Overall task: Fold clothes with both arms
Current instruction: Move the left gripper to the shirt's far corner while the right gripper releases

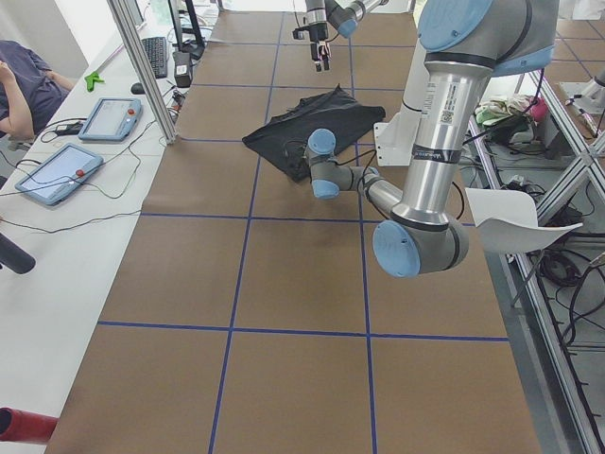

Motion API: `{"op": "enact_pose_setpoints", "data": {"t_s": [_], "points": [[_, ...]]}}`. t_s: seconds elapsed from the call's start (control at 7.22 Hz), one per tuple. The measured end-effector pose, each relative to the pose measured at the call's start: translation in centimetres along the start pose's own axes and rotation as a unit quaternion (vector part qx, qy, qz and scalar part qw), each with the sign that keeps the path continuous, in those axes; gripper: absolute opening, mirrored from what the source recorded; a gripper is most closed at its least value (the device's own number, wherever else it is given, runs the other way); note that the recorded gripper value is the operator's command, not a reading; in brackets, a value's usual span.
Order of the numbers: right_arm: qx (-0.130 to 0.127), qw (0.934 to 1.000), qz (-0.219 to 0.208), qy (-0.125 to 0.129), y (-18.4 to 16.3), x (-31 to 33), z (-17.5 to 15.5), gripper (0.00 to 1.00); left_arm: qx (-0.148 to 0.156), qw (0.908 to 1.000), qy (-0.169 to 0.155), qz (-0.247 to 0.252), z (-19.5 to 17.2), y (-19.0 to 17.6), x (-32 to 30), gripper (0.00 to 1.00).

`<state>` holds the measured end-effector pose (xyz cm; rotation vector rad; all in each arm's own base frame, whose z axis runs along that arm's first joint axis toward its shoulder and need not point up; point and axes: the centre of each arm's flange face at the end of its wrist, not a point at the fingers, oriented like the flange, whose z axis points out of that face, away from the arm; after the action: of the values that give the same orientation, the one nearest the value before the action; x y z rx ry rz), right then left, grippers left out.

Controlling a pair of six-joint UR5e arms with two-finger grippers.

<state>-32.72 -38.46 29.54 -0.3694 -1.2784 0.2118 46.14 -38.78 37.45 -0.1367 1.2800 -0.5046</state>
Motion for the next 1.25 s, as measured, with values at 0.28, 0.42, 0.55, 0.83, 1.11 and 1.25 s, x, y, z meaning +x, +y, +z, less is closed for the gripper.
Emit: {"op": "enact_pose_setpoints", "data": {"t_s": [0.28,0.42,0.55,0.83,1.11,1.25], "points": [[0.001,1.0,0.0,-0.001,0.0,-0.1,-0.1,1.0,0.006,0.9999,-0.012,-0.005,2.1,-0.3,0.9,0.94],[0.001,1.0,0.0,-0.001,-0.1,-0.1,-0.1,1.0,0.012,0.9998,-0.015,-0.006,2.6,-0.6,1.0,0.88],[0.002,1.0,0.001,0.0,-0.1,-0.1,-0.1,1.0,0.016,0.9997,-0.015,-0.007,2.8,-0.8,1.1,0.82],[0.001,1.0,0.001,-0.001,-0.1,-0.1,-0.2,1.0,0.021,0.9997,-0.014,-0.007,2.9,-0.9,1.2,0.59],[0.001,1.0,0.001,0.0,-0.1,-0.1,-0.2,1.0,0.023,0.9996,-0.013,-0.007,2.8,-1.1,1.2,0.06],[0.0,1.0,0.001,0.0,-0.1,-0.1,-0.2,1.0,0.024,0.9996,-0.013,-0.005,2.7,-1.2,1.3,0.0]]}}
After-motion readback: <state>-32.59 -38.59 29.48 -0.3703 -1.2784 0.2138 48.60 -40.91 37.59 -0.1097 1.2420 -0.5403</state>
